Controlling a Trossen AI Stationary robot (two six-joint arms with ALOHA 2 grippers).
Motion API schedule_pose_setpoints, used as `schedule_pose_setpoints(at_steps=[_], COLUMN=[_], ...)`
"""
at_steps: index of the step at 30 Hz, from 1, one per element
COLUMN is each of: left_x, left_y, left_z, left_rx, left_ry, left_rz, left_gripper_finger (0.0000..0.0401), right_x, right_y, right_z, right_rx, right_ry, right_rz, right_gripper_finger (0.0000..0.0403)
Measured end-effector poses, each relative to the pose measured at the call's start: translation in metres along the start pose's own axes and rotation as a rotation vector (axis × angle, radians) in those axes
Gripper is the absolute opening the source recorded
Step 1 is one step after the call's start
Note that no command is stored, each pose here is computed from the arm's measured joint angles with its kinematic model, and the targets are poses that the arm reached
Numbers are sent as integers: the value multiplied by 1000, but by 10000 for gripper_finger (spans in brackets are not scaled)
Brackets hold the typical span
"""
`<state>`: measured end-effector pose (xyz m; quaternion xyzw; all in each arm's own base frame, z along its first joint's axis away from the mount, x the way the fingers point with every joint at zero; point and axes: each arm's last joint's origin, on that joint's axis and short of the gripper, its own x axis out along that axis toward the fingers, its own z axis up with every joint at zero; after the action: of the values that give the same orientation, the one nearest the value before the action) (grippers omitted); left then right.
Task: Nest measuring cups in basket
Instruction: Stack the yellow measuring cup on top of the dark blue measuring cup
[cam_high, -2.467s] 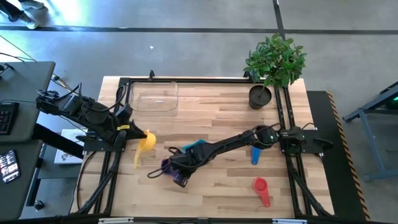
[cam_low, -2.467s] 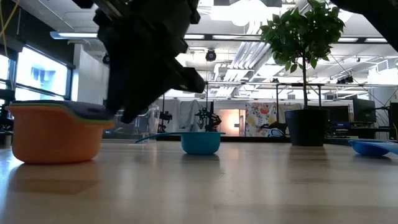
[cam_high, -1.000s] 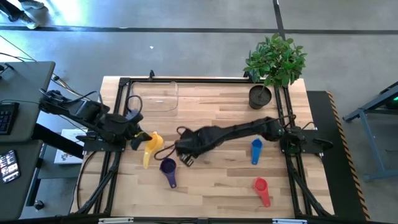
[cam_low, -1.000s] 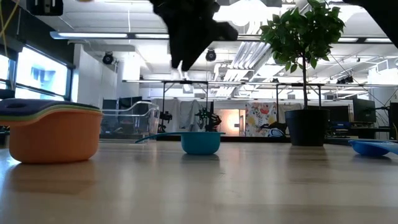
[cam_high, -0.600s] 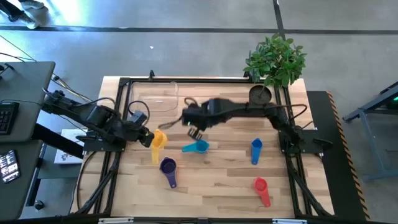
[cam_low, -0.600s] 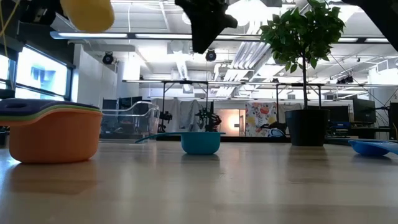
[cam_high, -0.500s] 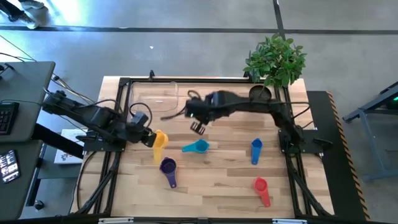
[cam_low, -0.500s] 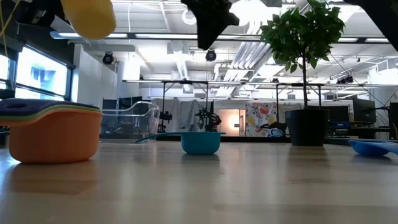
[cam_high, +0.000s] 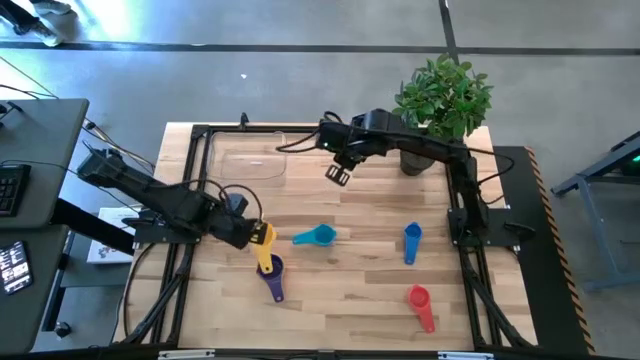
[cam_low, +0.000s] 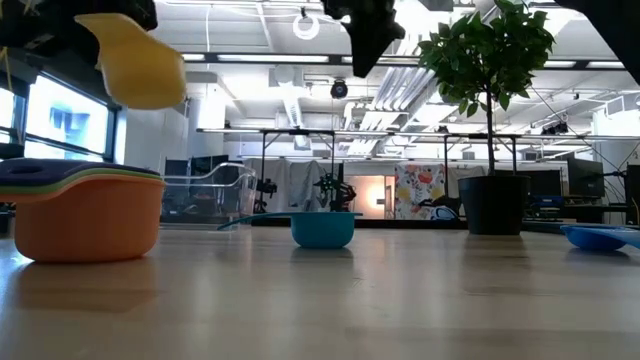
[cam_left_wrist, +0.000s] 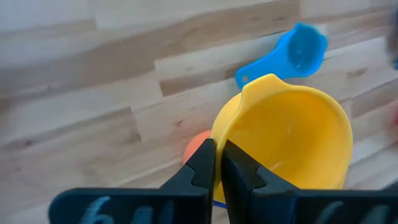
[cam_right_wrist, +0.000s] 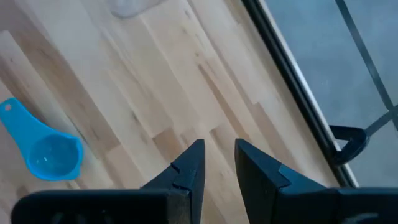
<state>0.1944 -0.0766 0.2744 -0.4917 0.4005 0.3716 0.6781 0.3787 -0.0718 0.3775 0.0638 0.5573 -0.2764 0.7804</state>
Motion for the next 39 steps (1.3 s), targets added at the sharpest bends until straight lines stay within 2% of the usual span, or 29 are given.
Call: schedule_pose_setpoints(at_steps=[12,21,29,39], left_x=[31,49,52,53], left_y=[-8,-19,-18,-17], left_z=[-33,-50,-64,-67], left_rx=[-103,-149,-207,-210], left_ry=[56,88,114,114], left_rz=[142,121,143,147], left_gripper_finger=[7,7,7,8], right_x=[5,6,6,6], right_y=[-17,-19,-19,-19], right_z=[4,5,6,6], right_rx=[-41,-60,-77,-75], right_ry=[10,6,-1,-7], right_rz=[-16,-16,-15,-14], right_gripper_finger=[81,81,81,81])
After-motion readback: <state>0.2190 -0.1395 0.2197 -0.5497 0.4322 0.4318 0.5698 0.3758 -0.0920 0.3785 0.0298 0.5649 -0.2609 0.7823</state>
